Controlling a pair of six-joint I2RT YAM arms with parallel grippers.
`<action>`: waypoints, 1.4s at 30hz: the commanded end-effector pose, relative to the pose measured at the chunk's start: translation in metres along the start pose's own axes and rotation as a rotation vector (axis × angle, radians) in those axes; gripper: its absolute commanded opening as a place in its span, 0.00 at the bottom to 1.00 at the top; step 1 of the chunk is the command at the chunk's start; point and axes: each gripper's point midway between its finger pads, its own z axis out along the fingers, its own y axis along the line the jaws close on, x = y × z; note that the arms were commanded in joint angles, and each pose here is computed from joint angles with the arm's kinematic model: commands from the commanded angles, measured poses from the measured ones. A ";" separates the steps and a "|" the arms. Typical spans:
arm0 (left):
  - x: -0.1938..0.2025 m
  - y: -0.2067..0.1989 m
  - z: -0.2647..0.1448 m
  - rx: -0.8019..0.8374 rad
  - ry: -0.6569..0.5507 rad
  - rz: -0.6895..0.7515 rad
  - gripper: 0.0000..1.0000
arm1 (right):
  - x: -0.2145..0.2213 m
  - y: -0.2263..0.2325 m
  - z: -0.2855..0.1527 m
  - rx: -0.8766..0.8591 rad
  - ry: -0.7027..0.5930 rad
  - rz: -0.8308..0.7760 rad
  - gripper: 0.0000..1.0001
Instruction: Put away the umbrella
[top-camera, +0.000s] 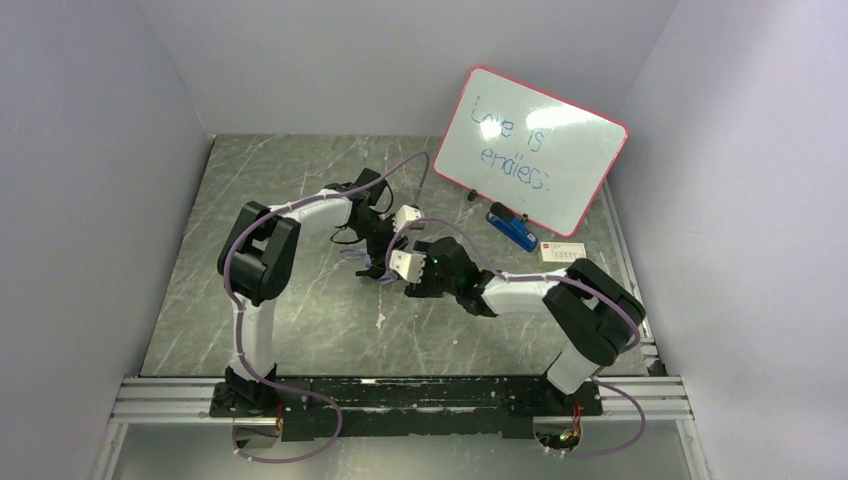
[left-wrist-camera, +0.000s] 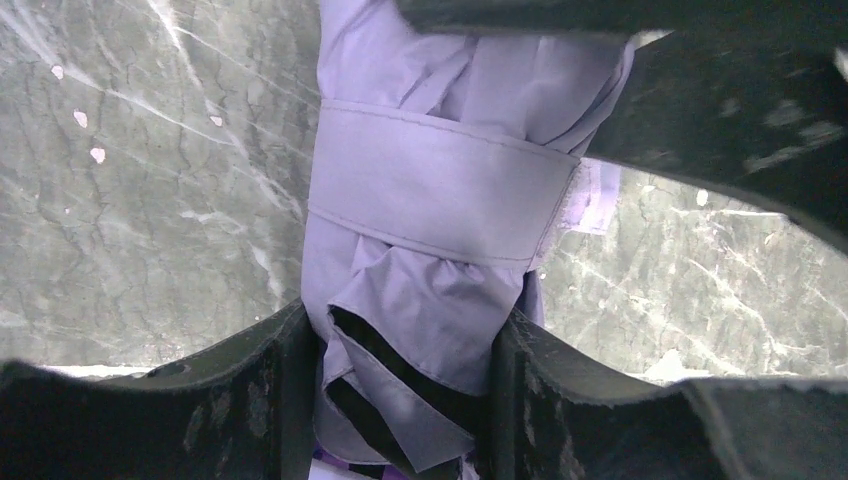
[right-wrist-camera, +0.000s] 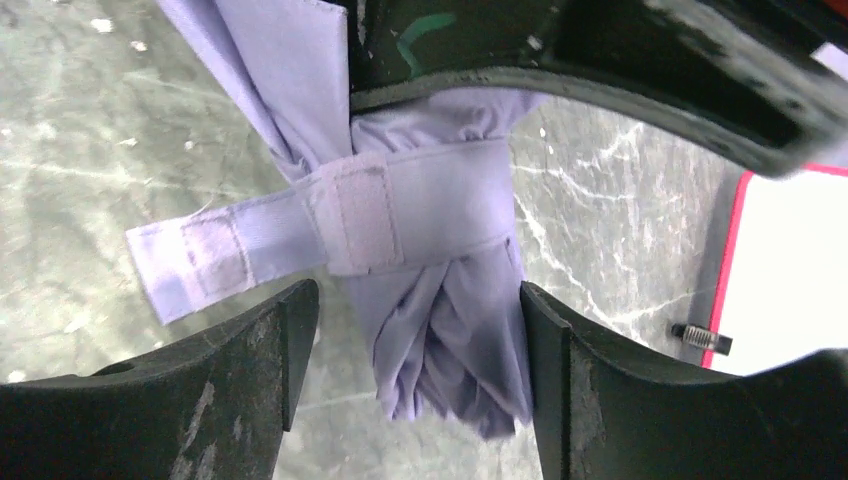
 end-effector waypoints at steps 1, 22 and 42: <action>0.074 -0.006 0.030 -0.007 0.227 -0.087 0.05 | -0.007 0.008 -0.025 -0.017 -0.033 0.129 0.75; 0.080 0.004 0.016 -0.194 0.221 -0.155 0.05 | -0.011 -0.003 -0.120 0.300 -0.137 1.513 0.67; 0.087 -0.001 0.018 -0.246 0.271 -0.276 0.05 | -0.018 0.027 -0.049 0.195 -0.073 1.642 0.64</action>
